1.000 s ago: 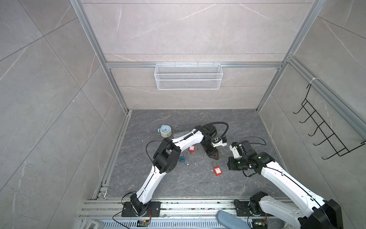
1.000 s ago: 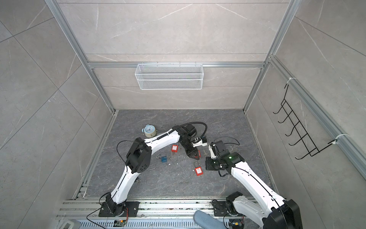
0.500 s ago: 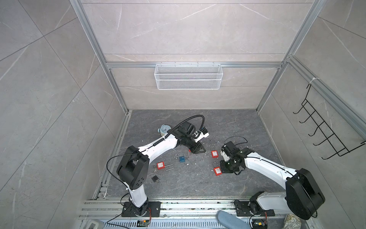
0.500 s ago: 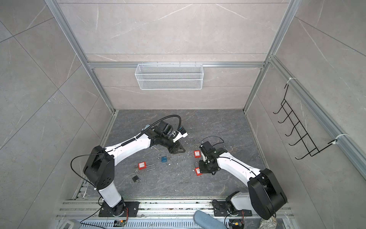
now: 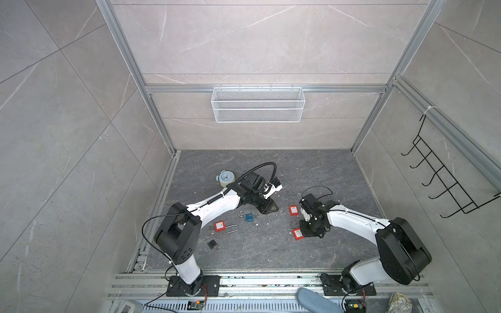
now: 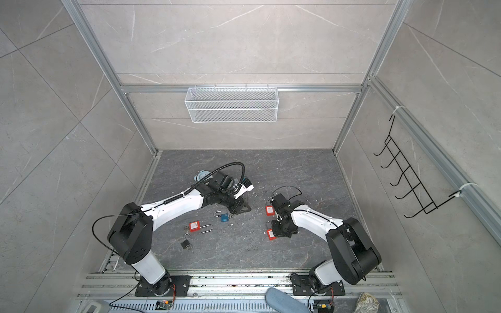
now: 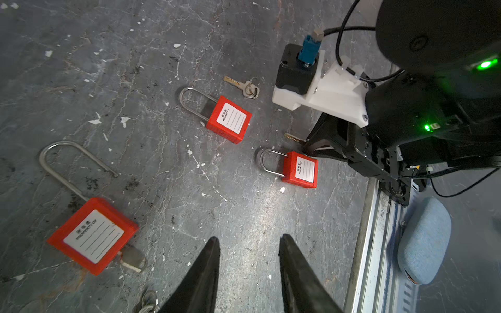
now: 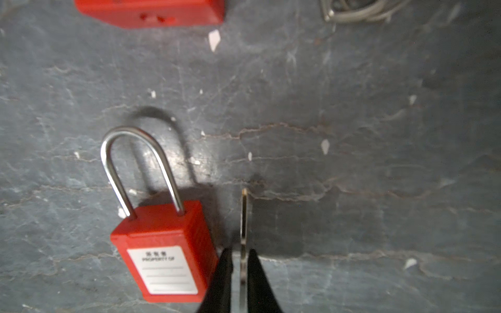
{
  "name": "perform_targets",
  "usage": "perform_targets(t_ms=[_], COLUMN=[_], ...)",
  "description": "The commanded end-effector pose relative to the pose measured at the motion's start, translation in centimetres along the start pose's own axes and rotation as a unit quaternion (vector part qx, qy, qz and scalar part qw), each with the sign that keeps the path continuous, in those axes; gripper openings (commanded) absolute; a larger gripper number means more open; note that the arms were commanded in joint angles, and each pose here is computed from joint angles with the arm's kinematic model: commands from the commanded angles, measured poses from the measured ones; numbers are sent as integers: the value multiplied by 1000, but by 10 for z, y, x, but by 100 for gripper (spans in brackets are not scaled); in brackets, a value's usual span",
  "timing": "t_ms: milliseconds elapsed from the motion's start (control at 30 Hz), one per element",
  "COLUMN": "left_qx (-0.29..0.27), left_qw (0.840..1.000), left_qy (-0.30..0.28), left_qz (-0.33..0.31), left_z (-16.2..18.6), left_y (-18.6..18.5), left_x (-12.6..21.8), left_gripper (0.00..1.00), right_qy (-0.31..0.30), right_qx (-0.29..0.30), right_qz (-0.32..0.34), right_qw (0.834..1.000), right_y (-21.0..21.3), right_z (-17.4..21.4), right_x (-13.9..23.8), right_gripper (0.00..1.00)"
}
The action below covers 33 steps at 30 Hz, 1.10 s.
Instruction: Lock with the key
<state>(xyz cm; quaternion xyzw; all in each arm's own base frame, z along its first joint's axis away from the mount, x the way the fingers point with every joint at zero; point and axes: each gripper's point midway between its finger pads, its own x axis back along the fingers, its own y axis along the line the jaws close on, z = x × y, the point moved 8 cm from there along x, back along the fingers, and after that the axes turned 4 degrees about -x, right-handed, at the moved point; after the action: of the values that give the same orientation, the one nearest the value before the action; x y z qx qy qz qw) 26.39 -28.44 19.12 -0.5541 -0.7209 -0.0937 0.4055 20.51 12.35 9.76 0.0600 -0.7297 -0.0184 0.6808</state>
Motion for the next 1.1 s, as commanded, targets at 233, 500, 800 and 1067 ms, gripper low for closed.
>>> perform_targets(t_ms=[233, 500, 800, 1067], left_qx=[3, 41, 121, 143], left_qw=[996, 981, 944, 928], left_qy=[-61, -108, -160, -161], left_qz=[-70, -153, -261, -304], left_z=[-9, 4, 44, 69], left_y=[-4, 7, 20, 20], left_x=[37, 77, 117, 129], left_gripper=[40, 40, 41, 44], right_qy=[-63, -169, -232, -225], right_qx=[-4, -23, -24, -8], right_qz=[36, 13, -37, -44], right_qw=[997, 985, 972, 973], right_y=[-3, 12, 89, 148], right_z=[-12, -28, -68, -94], right_x=[28, 77, 76, 45], right_gripper=[33, 37, 55, 59])
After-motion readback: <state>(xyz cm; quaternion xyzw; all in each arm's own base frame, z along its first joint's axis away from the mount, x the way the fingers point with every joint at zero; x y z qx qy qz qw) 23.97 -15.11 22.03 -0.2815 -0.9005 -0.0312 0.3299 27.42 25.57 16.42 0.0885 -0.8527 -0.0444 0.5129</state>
